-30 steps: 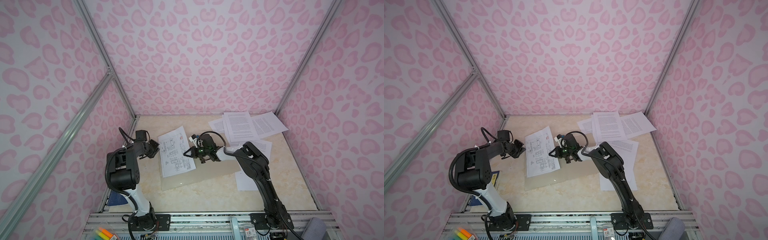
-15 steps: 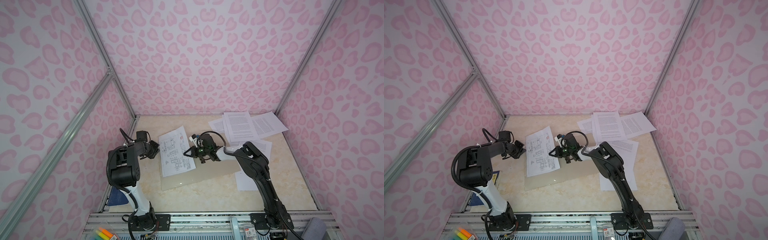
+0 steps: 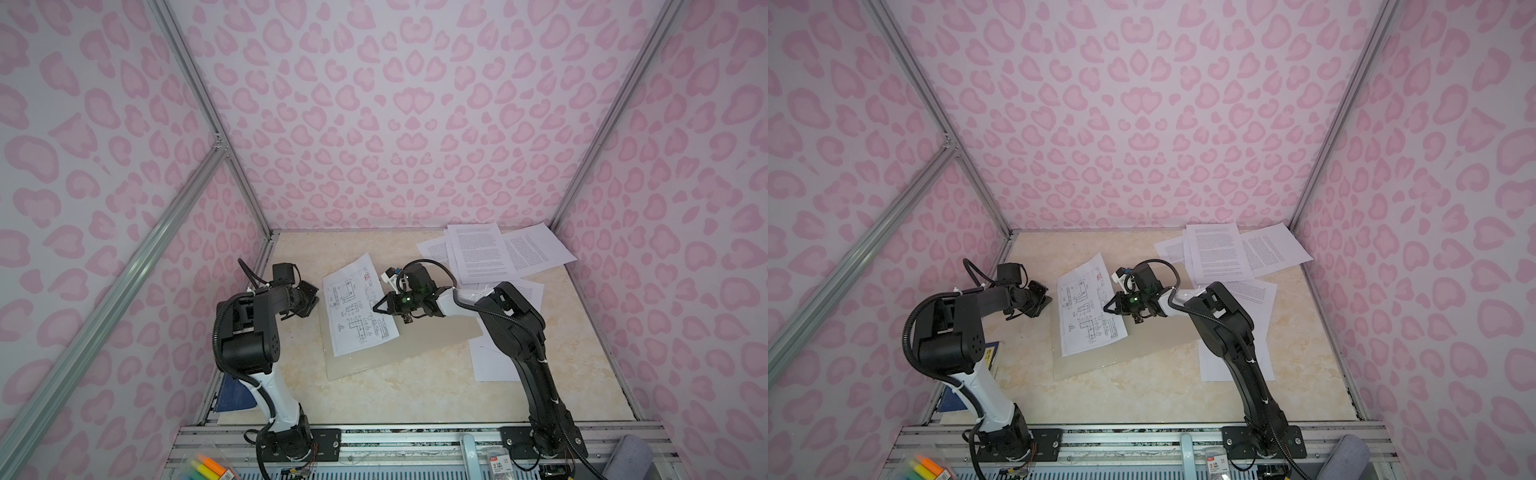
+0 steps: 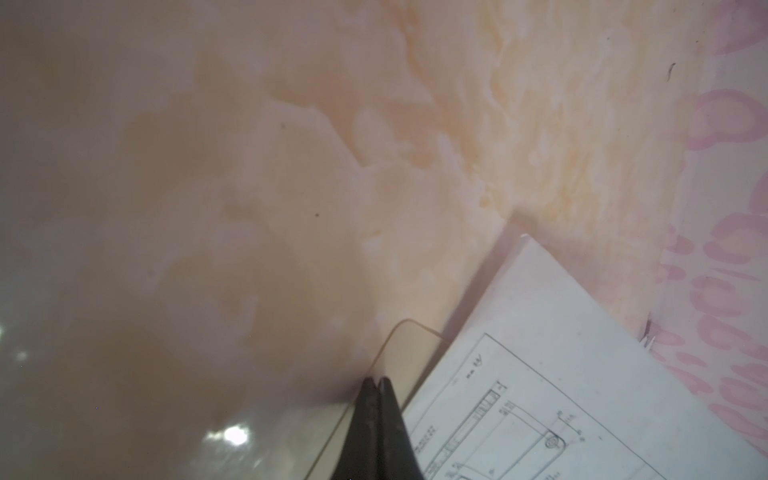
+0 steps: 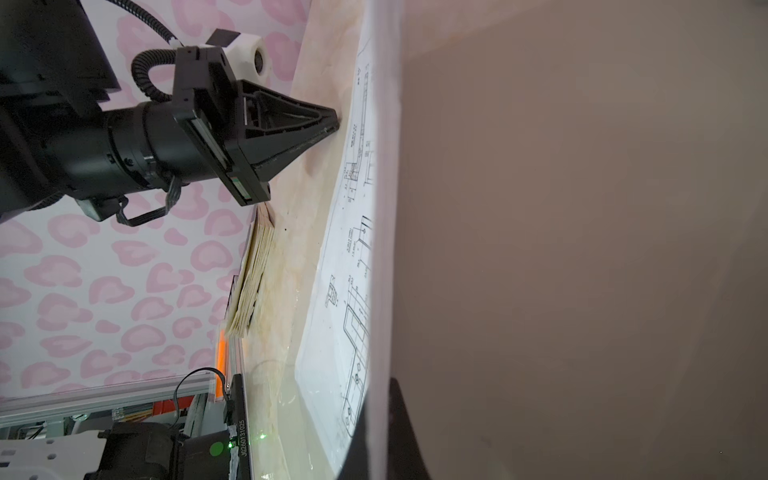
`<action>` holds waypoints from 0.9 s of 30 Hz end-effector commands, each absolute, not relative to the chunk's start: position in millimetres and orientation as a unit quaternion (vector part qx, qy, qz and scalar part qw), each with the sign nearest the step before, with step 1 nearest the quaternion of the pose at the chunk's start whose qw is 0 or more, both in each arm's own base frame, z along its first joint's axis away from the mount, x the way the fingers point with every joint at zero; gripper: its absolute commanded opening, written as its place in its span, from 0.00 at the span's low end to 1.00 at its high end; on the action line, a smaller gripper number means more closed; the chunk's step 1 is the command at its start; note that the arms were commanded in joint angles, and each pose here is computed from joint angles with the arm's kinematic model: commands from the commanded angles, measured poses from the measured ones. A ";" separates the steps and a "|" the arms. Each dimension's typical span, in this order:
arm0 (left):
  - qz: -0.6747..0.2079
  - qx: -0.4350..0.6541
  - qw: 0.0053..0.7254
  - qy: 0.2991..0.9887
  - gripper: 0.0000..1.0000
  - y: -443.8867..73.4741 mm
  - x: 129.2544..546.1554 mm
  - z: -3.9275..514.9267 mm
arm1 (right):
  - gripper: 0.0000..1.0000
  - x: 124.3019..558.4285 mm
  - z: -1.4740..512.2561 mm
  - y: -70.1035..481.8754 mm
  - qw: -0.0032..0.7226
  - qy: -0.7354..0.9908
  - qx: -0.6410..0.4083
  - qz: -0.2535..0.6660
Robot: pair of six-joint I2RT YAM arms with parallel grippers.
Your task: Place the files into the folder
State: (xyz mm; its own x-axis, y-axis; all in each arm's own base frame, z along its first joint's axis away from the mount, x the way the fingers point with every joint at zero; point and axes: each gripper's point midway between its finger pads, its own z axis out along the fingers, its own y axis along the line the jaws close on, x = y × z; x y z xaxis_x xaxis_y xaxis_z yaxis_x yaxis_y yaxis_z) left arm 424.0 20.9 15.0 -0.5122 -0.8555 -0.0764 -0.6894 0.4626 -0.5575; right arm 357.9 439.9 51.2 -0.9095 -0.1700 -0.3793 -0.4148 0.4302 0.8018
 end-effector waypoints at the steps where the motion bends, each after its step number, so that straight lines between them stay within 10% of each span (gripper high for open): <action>1: -0.194 -0.485 0.141 0.841 0.03 27.2 400.6 -2.3 | 0.00 341.9 46.1 451.9 0.101 0.832 -0.203 0.507; 27: -0.205 -0.502 0.138 0.829 0.03 25.0 392.9 -6.1 | 0.10 356.3 25.4 429.3 0.128 0.877 -0.134 0.442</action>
State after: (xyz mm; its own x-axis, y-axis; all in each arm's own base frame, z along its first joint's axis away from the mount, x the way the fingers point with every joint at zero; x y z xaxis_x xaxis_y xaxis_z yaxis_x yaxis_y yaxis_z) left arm 418.6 20.4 14.8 -0.4784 -0.8756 -0.0666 -0.6934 0.4233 -0.5831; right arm 357.9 433.4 35.0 -0.9340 -0.1081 -0.3406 -0.3420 0.5470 0.7641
